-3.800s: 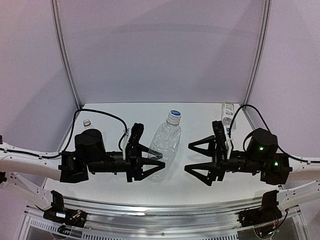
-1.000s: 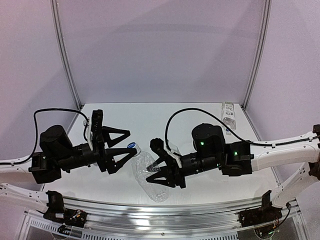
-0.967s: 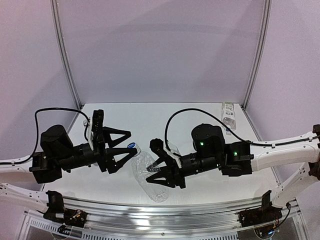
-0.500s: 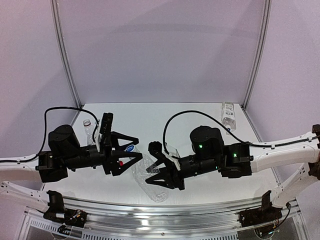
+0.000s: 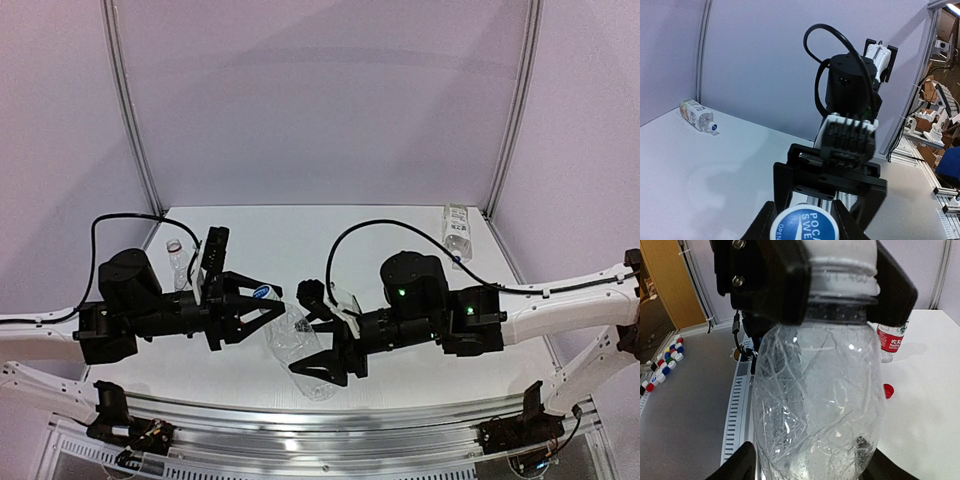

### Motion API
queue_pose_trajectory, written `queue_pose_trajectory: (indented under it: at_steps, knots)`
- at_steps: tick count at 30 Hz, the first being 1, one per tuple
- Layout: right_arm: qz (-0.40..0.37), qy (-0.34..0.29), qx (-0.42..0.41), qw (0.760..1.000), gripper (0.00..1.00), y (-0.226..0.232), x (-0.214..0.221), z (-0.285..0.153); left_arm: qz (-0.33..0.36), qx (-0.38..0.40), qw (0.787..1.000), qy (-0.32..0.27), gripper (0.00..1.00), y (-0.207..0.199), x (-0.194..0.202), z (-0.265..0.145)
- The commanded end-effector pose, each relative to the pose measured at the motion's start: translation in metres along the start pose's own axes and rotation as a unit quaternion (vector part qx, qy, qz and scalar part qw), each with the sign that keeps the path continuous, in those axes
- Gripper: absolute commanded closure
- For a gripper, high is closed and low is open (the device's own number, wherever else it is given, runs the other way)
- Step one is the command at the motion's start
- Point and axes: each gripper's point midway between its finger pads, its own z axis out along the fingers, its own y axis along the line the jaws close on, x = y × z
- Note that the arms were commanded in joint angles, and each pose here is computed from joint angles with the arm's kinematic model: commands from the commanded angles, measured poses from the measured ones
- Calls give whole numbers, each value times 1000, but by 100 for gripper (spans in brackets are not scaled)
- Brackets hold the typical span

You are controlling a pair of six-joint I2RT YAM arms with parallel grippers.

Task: Unscrew the bottle caps

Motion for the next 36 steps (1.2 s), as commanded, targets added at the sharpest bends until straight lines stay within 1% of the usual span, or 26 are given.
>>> queue_pose_trajectory:
  at_steps: [1, 2, 4, 7, 11, 13, 19, 23, 26, 28, 31, 36]
  knots:
    - [-7, -29, 3, 1000, 14, 3, -13, -4, -7, -12, 1000, -25, 82, 3, -13, -3]
    - [-8, -32, 5, 999, 10, 2, -13, -5, -9, -14, 999, -32, 83, 4, -14, -5]
    - [-7, -38, 6, 999, 5, 2, -13, -6, -11, -18, 998, -51, 84, 4, -20, -11]
    - [-7, -46, 5, 999, 2, 2, -14, -6, -14, -25, 997, -76, 84, 5, -27, -19]
    - [-6, -51, 11, 999, 1, 0, -13, -3, -14, -20, 995, -99, 84, 1, -34, -27]
    - [-5, -53, 9, 999, 4, 0, -13, -1, -14, -20, 994, -104, 85, 1, -35, -29]
    - [-1, -49, 3, 999, 22, 0, -10, 6, -15, -30, 992, -121, 86, 4, -36, -34]
    - [2, -49, 1, 999, 25, -1, -10, 9, -15, -40, 990, -132, 86, 8, -37, -37]
    - [4, -48, 3, 999, 30, -2, -9, 9, -15, -47, 989, -141, 86, 10, -37, -39]
    - [6, -47, 5, 999, 30, -2, -10, 10, -13, -51, 987, -150, 87, 12, -38, -41]
    - [10, -43, 3, 999, 22, -2, -9, 12, -13, -54, 987, -153, 87, 13, -38, -43]
    - [11, -40, 7, 999, 22, -4, -7, 15, -12, -53, 986, -158, 86, 13, -39, -44]
